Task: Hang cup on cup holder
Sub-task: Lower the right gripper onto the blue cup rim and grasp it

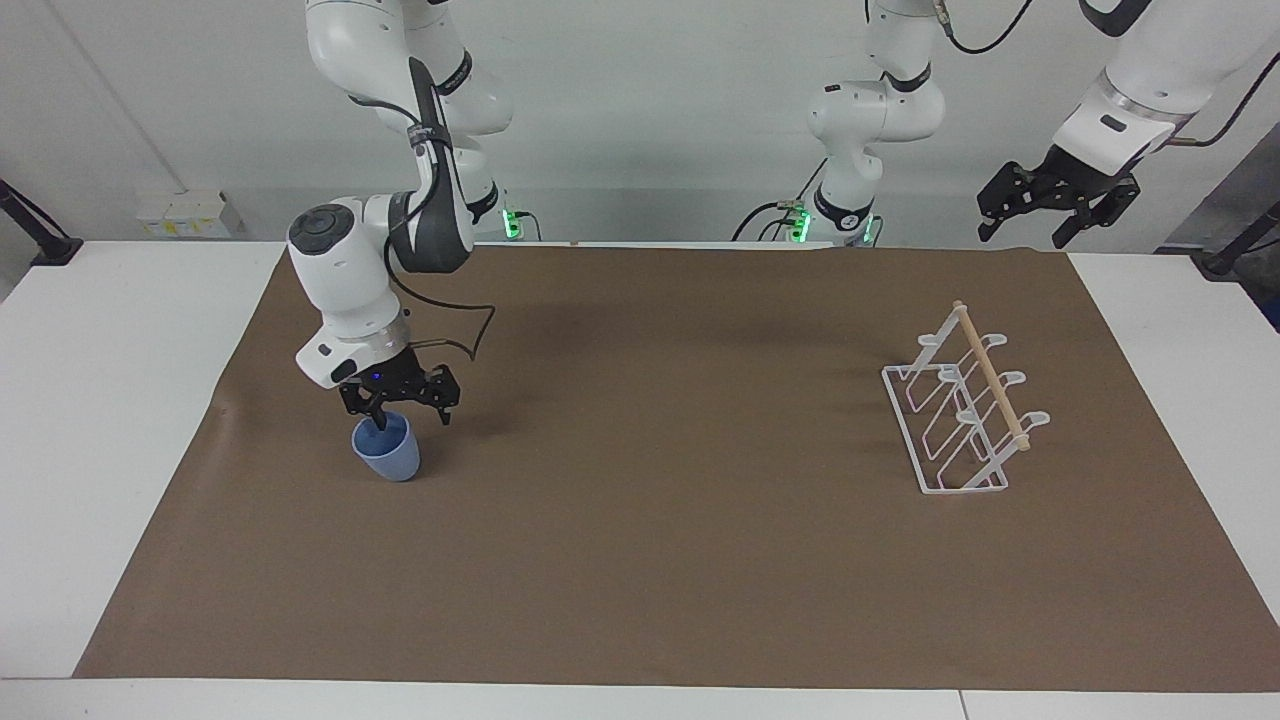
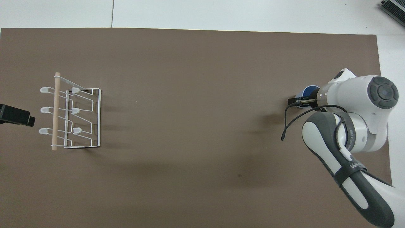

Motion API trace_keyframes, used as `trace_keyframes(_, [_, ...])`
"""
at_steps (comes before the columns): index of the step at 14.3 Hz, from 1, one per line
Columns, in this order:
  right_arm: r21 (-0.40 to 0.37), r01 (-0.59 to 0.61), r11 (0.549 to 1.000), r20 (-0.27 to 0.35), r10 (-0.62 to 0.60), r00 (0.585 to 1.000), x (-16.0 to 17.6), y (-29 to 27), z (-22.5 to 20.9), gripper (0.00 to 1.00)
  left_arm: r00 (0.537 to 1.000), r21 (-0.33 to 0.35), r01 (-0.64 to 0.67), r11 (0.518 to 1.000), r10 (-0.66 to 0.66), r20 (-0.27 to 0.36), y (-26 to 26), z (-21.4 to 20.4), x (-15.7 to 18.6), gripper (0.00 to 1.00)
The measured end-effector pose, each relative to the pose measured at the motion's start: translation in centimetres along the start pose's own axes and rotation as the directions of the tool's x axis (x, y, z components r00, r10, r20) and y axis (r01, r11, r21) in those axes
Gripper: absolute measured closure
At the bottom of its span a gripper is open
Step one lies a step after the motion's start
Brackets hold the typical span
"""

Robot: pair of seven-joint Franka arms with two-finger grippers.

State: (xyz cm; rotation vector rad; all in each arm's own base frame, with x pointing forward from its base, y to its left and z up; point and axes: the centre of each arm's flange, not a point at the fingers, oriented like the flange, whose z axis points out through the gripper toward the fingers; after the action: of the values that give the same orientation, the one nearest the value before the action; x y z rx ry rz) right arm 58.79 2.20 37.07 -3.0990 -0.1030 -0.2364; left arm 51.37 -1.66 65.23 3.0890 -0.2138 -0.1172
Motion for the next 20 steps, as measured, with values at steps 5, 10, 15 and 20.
trace_keyframes(5, [-0.001, -0.002, 1.0, 0.0, 0.002, 1.0, 0.0, 0.2, 0.0, 0.67, 1.0, 0.0, 0.0, 1.0, 0.0, 0.0, 0.0, 0.0, 0.0, 0.0])
trace_keyframes(10, [-0.006, -0.005, 1.0, -0.013, 0.004, 1.0, 0.1, 0.6, -0.5, 0.95, 1.0, 0.0, 0.0, 1.0, 0.0, 0.0, 0.0, 0.0, 0.0, 0.0])
trace_keyframes(15, [-0.007, -0.005, 1.0, -0.013, 0.005, 1.0, 0.1, 0.7, -0.5, 0.95, 1.0, 0.0, 0.0, 1.0, 0.0, 0.0, 0.0, 0.0, 0.0, 0.0])
trace_keyframes(20, [-0.004, -0.009, 1.0, 0.023, 0.009, 1.0, 1.5, 0.9, -3.4, 0.95, 1.0, 0.0, 0.0, 1.0, 0.0, -0.001, 0.0, 0.0, 0.0, 0.0])
